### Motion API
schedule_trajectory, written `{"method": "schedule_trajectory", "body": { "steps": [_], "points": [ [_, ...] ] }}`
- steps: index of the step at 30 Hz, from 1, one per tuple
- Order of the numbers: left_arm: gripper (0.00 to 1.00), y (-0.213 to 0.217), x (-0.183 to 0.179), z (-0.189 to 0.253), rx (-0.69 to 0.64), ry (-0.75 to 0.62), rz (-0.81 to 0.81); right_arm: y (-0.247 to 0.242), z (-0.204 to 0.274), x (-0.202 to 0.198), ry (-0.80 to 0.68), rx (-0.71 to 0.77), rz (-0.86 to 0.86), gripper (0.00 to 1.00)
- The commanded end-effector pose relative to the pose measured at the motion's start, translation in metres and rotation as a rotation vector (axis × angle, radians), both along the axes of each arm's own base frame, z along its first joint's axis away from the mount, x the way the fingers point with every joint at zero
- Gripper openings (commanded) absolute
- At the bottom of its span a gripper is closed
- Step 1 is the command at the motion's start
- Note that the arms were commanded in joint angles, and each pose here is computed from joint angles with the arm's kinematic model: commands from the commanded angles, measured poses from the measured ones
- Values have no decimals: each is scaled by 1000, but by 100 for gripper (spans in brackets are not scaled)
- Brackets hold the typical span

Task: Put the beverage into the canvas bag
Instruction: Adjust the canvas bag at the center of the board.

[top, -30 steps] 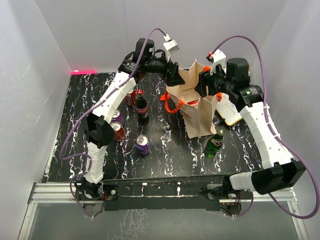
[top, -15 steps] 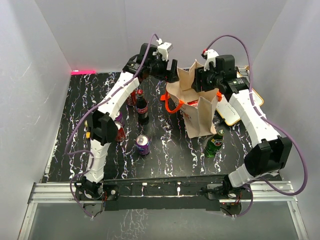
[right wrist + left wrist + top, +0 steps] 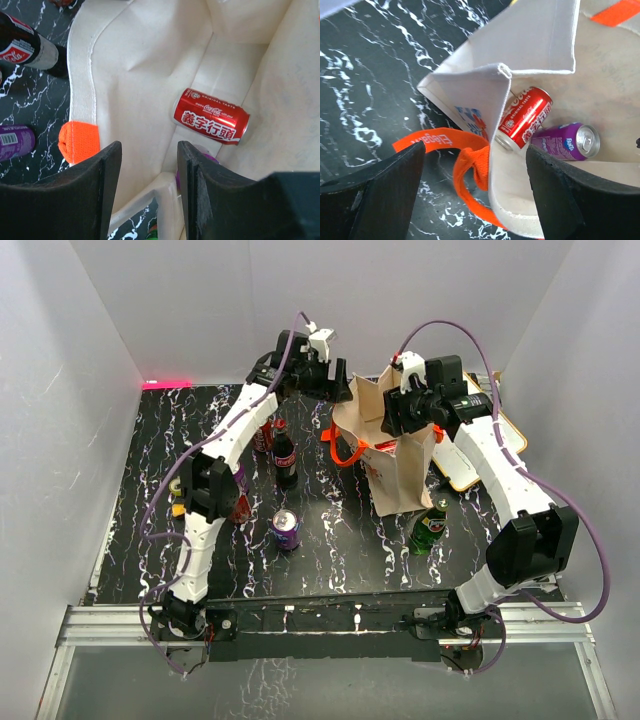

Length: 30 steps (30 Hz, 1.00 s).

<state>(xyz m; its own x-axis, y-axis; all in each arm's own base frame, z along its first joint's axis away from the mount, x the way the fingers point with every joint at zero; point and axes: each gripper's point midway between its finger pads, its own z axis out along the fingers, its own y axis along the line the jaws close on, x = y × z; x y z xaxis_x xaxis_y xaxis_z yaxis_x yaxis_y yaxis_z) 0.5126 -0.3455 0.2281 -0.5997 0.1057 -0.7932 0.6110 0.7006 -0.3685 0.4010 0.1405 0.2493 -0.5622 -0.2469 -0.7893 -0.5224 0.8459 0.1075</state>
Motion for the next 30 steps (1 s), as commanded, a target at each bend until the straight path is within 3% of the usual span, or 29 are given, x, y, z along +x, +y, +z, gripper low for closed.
{"method": "schedule_trajectory", "body": {
  "steps": [1,15,24,30],
  "points": [
    [80,-30,-24,24,-88,0,-118,-5,22,-8,-54,-26,15,49],
    [77,-50,-14,5,-94,-2,-107,-8,5,-66,32,-36,101,35],
    [57,-52,-10,-4,-102,13,-91,-15,-25,-112,91,-68,180,28],
    [50,-52,-11,-2,-103,7,-94,-29,-51,-130,109,-145,188,26]
  ]
}}
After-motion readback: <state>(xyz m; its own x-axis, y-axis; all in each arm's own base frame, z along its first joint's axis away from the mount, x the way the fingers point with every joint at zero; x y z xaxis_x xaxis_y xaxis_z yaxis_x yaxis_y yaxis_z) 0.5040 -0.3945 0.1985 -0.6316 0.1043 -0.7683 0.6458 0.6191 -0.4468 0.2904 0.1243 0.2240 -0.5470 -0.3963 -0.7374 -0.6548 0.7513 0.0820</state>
